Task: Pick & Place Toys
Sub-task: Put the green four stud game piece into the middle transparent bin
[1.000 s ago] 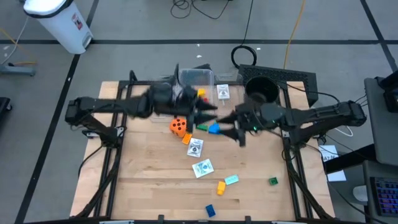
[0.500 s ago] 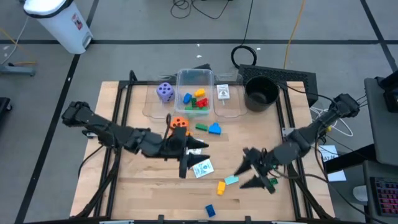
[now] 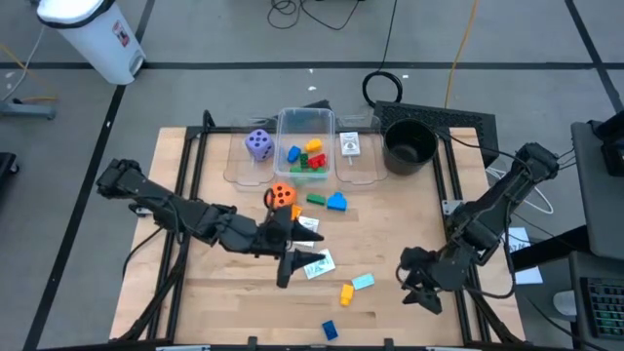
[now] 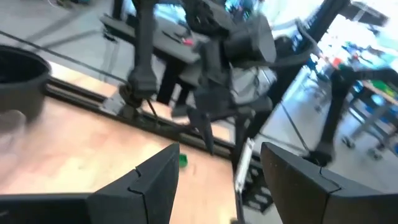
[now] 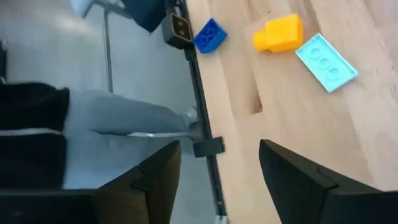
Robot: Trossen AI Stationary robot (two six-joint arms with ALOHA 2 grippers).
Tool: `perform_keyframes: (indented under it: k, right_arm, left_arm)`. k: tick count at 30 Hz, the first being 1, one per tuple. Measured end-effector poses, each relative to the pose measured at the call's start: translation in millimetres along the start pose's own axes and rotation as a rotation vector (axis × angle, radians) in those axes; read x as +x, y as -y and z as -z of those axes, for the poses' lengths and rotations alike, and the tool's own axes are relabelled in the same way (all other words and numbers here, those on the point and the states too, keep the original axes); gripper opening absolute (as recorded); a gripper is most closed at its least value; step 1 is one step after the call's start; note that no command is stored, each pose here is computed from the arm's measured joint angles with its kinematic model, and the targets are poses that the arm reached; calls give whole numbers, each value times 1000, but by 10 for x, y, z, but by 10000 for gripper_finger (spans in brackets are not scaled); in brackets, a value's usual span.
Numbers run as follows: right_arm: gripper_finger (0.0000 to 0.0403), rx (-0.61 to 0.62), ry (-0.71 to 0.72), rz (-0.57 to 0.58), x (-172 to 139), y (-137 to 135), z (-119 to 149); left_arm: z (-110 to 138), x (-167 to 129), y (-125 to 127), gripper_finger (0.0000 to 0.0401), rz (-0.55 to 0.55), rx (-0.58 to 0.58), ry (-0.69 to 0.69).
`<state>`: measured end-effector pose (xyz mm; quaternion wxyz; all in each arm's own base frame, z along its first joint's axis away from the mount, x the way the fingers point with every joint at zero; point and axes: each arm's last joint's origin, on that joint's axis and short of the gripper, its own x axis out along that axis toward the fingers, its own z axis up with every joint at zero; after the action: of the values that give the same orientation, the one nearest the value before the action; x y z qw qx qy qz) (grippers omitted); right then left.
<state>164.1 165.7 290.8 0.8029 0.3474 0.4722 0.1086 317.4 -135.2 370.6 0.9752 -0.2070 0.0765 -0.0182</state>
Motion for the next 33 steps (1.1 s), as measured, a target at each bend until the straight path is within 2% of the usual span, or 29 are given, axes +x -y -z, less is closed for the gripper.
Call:
perform_keyframes:
  k: [8, 16, 19, 26, 30, 33]
  right_arm:
    - [183, 144, 4, -83, -1, -130, 25]
    - [128, 160, -42, -18, 124, -381, 7]
    - [111, 153, -131, 2, 210, -486, 7]
    - [68, 117, -435, 251, 281, -450, 231]
    - [42, 71, -440, 399, 179, -355, 356]
    - [28, 20, -395, 442, 71, -333, 413]
  left_arm:
    - [114, -12, -3, 230, 78, 25, -156]
    - [181, -23, -28, 230, 90, 71, -241]
    - [185, -24, -31, 230, 88, 73, -245]
    - [170, -13, -58, 230, 72, 85, -236]
    - [139, 9, -118, 230, 27, 74, -214]
    - [105, 26, -165, 230, -29, 68, -176]
